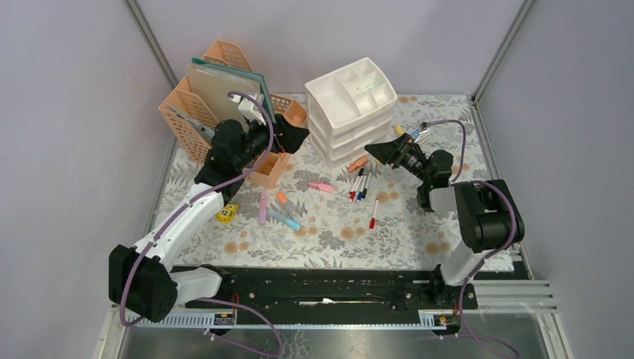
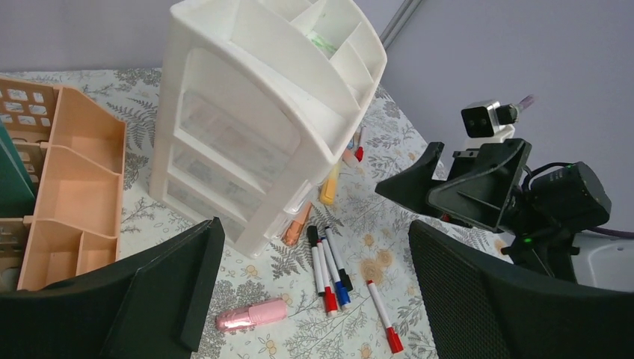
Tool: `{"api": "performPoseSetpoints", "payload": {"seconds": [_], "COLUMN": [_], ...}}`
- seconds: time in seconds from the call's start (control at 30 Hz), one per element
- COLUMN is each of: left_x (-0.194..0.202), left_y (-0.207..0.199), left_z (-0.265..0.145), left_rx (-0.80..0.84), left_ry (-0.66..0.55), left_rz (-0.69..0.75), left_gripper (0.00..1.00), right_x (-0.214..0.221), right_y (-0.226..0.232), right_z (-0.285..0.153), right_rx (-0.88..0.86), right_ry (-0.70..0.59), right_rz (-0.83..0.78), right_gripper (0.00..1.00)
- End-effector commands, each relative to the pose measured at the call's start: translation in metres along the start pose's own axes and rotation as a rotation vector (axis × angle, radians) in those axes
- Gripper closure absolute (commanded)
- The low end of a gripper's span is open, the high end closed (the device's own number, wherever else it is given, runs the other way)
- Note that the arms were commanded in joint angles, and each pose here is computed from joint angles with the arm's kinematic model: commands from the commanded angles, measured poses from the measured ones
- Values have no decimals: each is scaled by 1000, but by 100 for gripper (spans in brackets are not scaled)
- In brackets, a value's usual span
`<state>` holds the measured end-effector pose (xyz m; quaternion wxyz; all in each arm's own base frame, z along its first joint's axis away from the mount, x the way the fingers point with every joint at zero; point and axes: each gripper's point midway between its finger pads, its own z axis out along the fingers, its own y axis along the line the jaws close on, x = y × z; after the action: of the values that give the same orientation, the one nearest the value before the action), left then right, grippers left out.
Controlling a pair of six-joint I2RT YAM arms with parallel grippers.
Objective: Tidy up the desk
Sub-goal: Move the storage box to the center of the board, then open the drawer in the storage box.
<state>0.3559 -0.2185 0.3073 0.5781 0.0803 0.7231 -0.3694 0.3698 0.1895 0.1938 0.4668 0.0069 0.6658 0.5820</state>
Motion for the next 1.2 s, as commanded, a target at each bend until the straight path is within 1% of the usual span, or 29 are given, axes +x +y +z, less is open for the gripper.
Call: {"api": "performPoseSetpoints", "payload": {"seconds": [0.0, 0.1, 0.37, 0.87, 1.07, 1.17], "left_x": [-15, -12, -12, -9, -9, -8], "left_y": [-13, -9, -2, 3, 6, 6], "left_z": [-1, 2, 1, 1, 2, 1], "left_rx": [61, 42, 12, -8, -21, -22], "left_ry": [-43, -21, -20, -14, -14, -13], "left_rz": [44, 57, 80, 93, 99, 102], "left_gripper": [1, 1, 1, 1, 1, 1], "right_x": [-45, -48, -57, -63, -71, -73], "right_y": [34, 22, 7, -8, -5, -6], "right_z": [17, 31, 52, 69, 76, 81], "right_rx": [-131, -117, -121, -121, -147, -161], "right_ry": [-207, -217, -240, -279, -295, -290], "right_rz": [-104, -72, -19, 89, 110, 137], "right_gripper": [1, 1, 1, 1, 1, 6]}}
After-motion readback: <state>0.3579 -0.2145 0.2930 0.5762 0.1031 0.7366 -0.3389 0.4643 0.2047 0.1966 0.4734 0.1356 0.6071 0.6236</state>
